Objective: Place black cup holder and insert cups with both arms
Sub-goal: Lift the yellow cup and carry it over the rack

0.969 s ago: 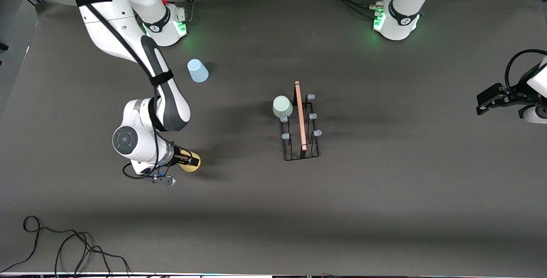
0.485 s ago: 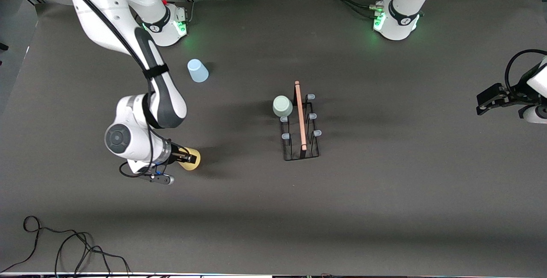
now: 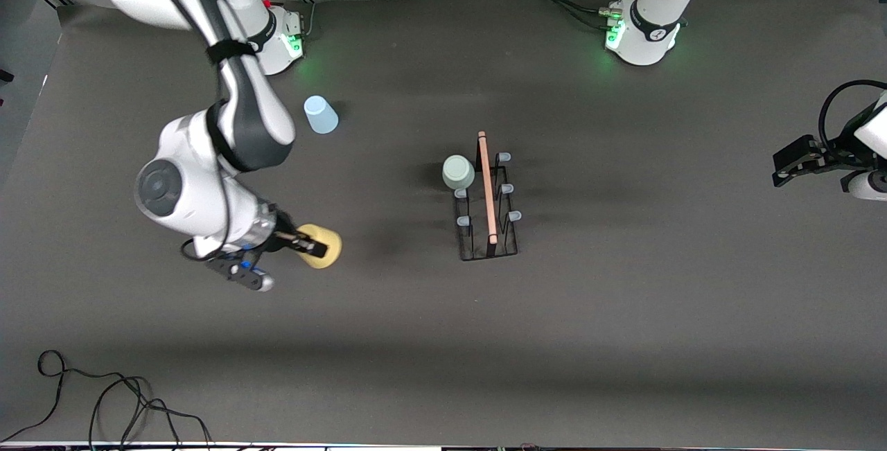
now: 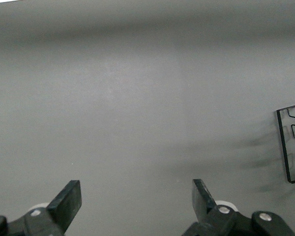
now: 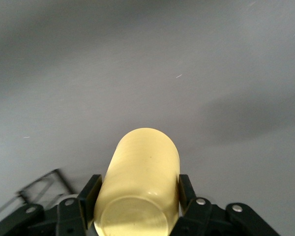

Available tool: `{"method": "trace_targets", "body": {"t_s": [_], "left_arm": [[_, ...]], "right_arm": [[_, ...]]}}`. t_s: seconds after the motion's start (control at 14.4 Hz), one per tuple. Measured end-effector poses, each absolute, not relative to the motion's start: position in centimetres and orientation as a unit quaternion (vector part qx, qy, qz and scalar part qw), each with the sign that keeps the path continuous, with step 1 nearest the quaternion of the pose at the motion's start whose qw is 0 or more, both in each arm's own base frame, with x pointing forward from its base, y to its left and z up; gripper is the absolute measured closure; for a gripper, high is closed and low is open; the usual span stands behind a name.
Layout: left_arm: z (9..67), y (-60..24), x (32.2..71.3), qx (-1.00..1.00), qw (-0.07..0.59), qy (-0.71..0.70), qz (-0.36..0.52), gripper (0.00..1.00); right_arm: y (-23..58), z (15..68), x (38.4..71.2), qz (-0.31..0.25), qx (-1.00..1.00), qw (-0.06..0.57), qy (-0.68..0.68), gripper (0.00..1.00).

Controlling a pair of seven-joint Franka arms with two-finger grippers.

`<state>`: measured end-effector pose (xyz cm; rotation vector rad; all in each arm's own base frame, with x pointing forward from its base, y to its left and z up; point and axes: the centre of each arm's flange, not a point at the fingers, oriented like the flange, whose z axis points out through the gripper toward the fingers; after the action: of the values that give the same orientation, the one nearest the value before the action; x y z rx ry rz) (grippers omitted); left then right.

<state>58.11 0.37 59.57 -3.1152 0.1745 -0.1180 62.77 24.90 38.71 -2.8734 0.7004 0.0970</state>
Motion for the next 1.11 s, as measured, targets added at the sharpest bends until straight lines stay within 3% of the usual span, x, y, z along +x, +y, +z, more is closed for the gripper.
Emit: {"method": "trace_targets", "body": {"t_s": [0.69, 1.11], "left_arm": [[59.5, 0.5, 58.1, -0.998, 0.010, 0.055, -0.037, 0.00], [59.5, 0.6, 58.1, -0.998, 0.010, 0.054, -0.037, 0.00]], "right_arm": [[44.2, 40.2, 56.3, 0.010, -0.942, 0.079, 0.326, 0.32], [48.4, 36.8, 56.7, -0.013, -0.928, 0.068, 0.365, 0.32]]}}
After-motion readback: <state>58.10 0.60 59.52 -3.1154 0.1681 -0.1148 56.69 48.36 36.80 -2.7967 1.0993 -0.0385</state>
